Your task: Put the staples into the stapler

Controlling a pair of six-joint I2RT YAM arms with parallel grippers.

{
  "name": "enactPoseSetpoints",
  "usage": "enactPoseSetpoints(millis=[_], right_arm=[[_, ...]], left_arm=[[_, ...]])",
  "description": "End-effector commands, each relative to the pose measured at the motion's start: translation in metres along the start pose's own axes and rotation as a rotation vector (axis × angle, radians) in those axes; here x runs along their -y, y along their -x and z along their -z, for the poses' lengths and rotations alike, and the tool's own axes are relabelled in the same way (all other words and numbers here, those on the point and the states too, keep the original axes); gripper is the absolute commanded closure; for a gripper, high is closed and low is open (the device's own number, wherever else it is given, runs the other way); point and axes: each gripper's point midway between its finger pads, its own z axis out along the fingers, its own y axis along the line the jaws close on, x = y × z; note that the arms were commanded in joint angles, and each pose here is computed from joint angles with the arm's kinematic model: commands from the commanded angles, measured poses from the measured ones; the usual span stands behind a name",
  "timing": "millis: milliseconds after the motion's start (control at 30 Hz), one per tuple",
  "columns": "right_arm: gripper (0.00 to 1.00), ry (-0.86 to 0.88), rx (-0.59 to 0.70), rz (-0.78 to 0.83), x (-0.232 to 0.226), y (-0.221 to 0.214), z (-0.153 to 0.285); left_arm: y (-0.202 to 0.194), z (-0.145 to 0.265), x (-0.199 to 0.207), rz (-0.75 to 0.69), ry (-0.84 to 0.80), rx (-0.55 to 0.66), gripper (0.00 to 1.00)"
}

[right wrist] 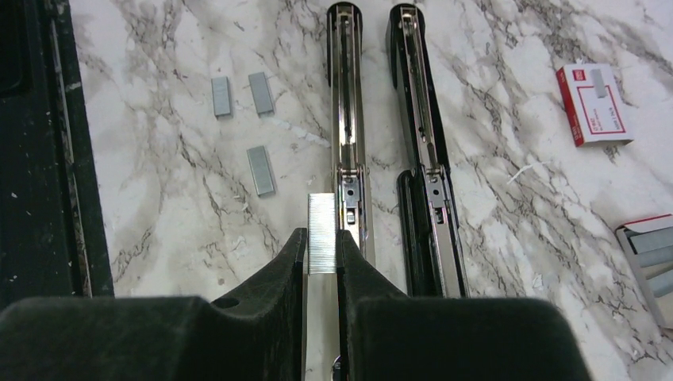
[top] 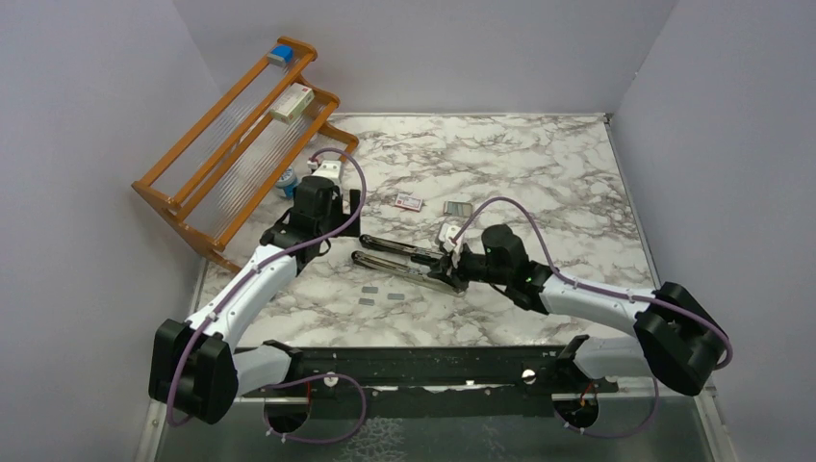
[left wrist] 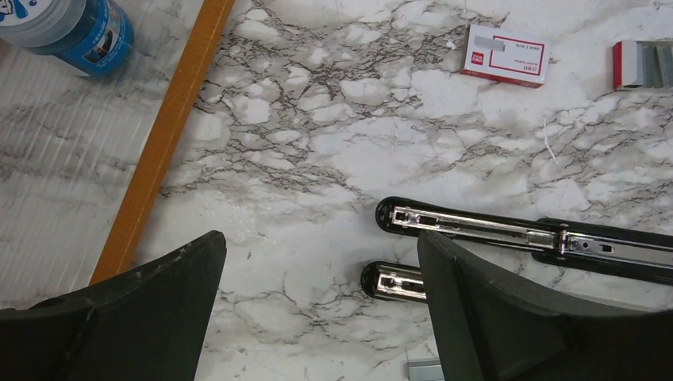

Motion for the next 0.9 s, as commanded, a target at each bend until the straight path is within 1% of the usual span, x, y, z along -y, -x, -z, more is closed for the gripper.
enactPoseSetpoints(millis=[0, 100, 333, 867], right_arm=[[0.99, -0.015, -0.090, -0.027, 0.004, -0.020, -0.004], [0.99, -0.039, -0.109, -0.034, 0.010, -0.023, -0.006], [0.99, -0.077, -0.102, -0.021, 0.017, -0.023, -0.006], [0.99, -0.063, -0.086, 0.010, 0.022, -0.015, -0.018]], left_arm=[[-0.007, -0.004, -0.001, -0.033, -0.010, -0.028, 0.08], [-0.010, -0.007, 0.000, -0.045, -0.011, -0.045, 0.09], [-0.019, -0.013, 0.005, -0.050, -0.040, -0.086, 0.10], [-0.030, -0.021, 0.006, -0.069, -0.046, -0.134, 0.10]])
